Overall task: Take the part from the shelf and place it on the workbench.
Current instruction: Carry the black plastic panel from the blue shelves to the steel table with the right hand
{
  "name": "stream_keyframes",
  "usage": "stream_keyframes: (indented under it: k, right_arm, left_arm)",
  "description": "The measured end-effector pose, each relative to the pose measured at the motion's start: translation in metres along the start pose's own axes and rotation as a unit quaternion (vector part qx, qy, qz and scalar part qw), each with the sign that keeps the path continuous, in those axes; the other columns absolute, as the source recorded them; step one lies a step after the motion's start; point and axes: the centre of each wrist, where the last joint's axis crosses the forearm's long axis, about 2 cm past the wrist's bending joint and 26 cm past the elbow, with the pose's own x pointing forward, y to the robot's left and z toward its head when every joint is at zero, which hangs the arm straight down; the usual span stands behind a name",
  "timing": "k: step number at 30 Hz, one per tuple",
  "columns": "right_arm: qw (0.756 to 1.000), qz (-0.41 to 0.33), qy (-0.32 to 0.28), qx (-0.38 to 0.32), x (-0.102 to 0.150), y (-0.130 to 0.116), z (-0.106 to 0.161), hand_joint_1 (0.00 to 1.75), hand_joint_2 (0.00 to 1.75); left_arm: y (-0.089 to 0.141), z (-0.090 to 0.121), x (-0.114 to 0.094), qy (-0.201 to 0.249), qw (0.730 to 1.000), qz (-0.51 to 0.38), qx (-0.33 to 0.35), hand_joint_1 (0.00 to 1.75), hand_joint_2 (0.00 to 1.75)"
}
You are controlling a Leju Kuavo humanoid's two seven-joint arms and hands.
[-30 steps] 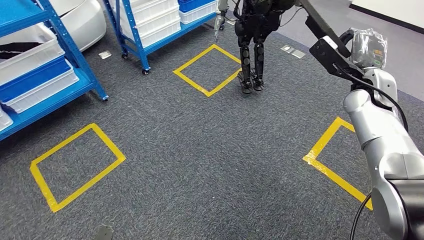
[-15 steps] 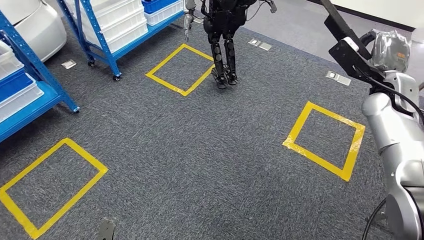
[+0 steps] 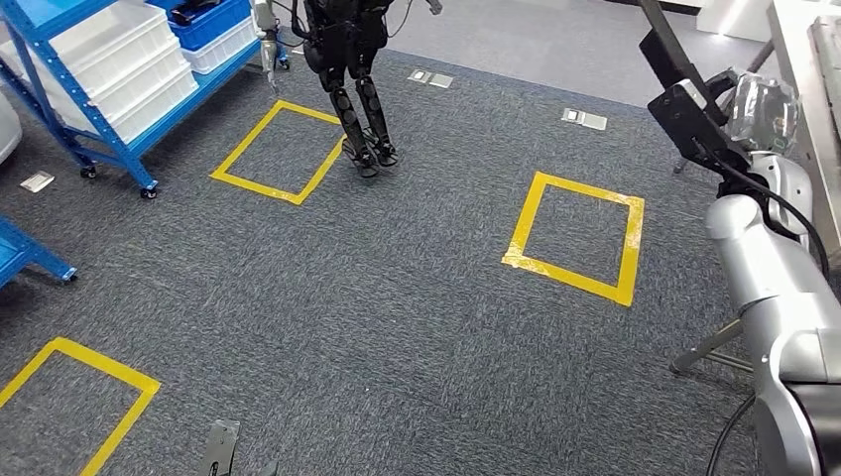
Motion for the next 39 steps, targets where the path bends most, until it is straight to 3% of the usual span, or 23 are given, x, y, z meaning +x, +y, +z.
stream_keyframes:
  k: [13, 21, 31, 39]
  right_arm:
    - [1.000, -0.001, 0.003, -0.003, -0.003, 0.002, 0.006, 1.75, 1.75]
    - [1.000, -0.006, 0.008, 0.012, 0.001, 0.020, 0.019, 1.75, 1.75]
    - [1.000, -0.008, 0.016, 0.005, 0.005, 0.010, 0.008, 1.75, 1.75]
    - [0.999, -0.002, 0.048, 0.008, -0.012, -0.002, 0.000, 1.75, 1.75]
  left_arm:
    - [0.006, -0.007, 0.007, -0.012, 1.000, -0.008, 0.004, 0.00, 1.75]
    - [0.017, -0.012, 0.005, -0.009, 1.000, 0.002, 0.022, 0.00, 1.75]
    - [0.019, -0.006, -0.006, 0.012, 0.999, 0.033, 0.039, 0.00, 1.75]
    - [0.017, -0.002, -0.012, 0.027, 0.996, 0.062, 0.056, 0.00, 1.75]
